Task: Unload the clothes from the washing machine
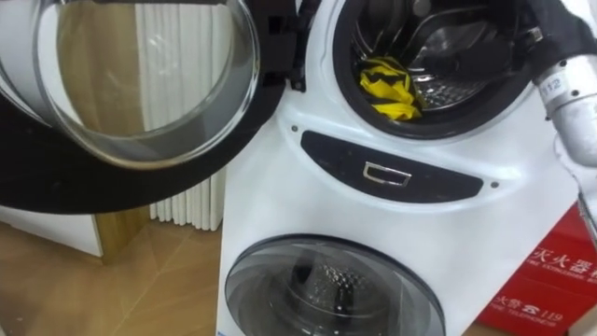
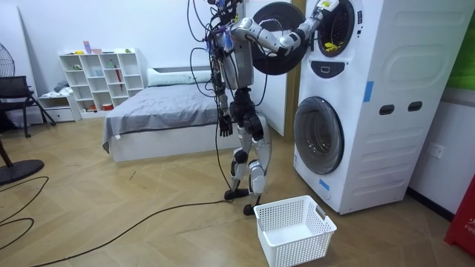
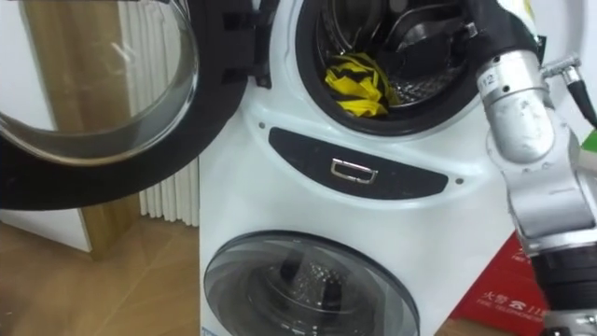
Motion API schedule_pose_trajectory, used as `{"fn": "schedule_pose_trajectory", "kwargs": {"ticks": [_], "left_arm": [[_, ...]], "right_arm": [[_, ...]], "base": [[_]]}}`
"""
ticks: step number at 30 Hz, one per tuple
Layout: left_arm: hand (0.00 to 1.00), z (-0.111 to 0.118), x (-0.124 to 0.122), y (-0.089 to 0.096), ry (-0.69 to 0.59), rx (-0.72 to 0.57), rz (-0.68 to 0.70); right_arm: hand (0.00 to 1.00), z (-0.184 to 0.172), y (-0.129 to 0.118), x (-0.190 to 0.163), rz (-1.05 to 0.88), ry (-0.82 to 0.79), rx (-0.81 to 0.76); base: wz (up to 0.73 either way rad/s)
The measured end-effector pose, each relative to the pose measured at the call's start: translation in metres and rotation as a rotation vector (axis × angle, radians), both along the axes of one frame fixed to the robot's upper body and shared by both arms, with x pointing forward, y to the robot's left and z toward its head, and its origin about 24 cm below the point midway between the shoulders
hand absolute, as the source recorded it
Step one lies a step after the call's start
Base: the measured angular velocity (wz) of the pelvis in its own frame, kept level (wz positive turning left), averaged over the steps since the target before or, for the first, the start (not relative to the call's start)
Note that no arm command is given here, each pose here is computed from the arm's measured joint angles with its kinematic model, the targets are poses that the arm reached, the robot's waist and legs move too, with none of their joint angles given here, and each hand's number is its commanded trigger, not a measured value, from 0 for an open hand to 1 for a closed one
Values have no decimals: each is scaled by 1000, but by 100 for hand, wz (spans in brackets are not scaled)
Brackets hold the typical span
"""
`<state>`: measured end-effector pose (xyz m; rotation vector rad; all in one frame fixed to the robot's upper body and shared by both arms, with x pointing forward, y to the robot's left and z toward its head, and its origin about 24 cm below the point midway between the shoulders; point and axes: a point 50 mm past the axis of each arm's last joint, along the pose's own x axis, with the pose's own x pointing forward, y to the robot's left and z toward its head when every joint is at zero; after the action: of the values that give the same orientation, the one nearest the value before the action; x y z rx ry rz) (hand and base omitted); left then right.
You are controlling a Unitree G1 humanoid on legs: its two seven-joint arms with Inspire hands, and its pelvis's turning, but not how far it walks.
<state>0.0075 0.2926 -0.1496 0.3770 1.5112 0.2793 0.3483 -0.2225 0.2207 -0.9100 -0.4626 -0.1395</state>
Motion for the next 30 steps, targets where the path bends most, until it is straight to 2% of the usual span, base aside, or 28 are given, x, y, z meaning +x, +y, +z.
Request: {"fn": "schedule_pose_trajectory", "kwargs": {"ticks": [13, 19, 20, 22, 24, 26, 30], "left_arm": [[0, 1, 12, 1, -16, 30, -35], [0, 4, 22, 7, -26, 40, -81], [0, 4, 24, 8, -30, 38, -83], [0, 4, 31, 7, -48, 35, -87], [0, 5, 40, 7, -79, 29, -97], [0, 5, 35, 7, -67, 23, -94], [0, 7, 37, 13, -75, 39, -99]], "right_arm": [[0, -7, 8, -5, -136, -28, -239], [0, -11, 21, -11, -189, -43, -376], [0, -20, 26, -13, -183, -8, -415], [0, -75, 36, -14, -88, 281, -520], [0, -113, 40, -23, -69, 416, -571], [0, -100, 46, -20, -41, 422, -538], [0, -98, 49, -22, -5, 450, -548]], "base": [[-1], [-1], [0], [0], [0], [0], [-2]]}}
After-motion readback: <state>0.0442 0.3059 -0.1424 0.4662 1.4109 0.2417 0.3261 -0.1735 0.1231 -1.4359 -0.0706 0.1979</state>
